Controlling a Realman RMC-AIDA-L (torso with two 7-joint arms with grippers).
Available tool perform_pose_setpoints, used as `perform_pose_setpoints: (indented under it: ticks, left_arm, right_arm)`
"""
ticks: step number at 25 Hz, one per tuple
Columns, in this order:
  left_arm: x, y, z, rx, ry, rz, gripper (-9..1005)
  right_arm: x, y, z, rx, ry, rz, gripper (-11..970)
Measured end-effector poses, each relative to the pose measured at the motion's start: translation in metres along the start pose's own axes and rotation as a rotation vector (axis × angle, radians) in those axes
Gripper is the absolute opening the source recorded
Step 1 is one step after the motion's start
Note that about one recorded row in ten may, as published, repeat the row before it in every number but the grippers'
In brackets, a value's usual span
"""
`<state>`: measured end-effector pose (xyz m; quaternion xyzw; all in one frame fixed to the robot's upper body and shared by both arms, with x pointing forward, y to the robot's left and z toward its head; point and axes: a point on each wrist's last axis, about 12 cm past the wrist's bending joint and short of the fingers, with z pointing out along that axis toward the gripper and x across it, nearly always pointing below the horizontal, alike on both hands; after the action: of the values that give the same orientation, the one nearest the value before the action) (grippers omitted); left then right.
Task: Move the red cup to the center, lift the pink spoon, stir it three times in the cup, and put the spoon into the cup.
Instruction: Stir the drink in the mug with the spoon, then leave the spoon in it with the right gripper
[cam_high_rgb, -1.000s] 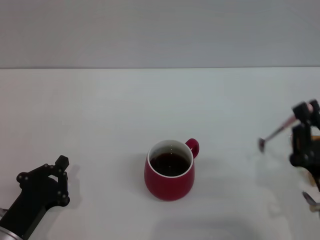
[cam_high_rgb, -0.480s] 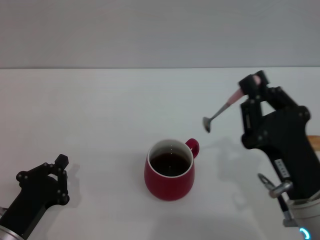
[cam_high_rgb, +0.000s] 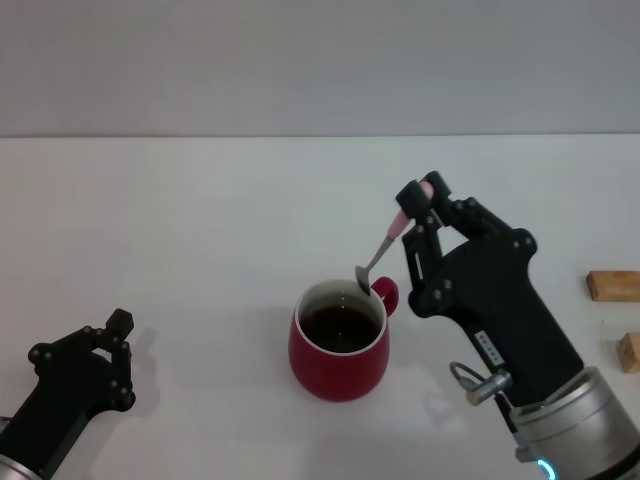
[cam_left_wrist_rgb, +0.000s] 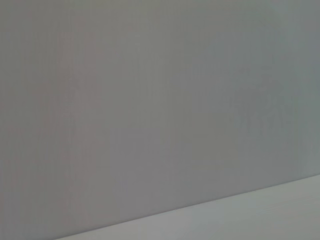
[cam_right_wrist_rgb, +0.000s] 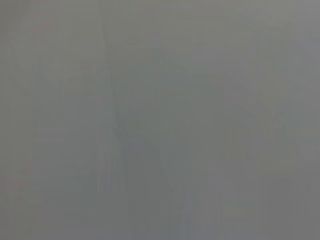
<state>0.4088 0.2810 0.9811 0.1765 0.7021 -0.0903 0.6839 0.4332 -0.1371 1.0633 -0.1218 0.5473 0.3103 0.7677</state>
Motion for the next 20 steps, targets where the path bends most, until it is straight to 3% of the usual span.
perform_pose_setpoints:
  ticks: [20]
  left_arm:
    - [-0.001, 0.003, 0.002, -0.008, -0.008, 0.005, -2]
  right_arm:
    - [0.024, 0.010, 0.014, -0.041, 0.171, 0.006, 13]
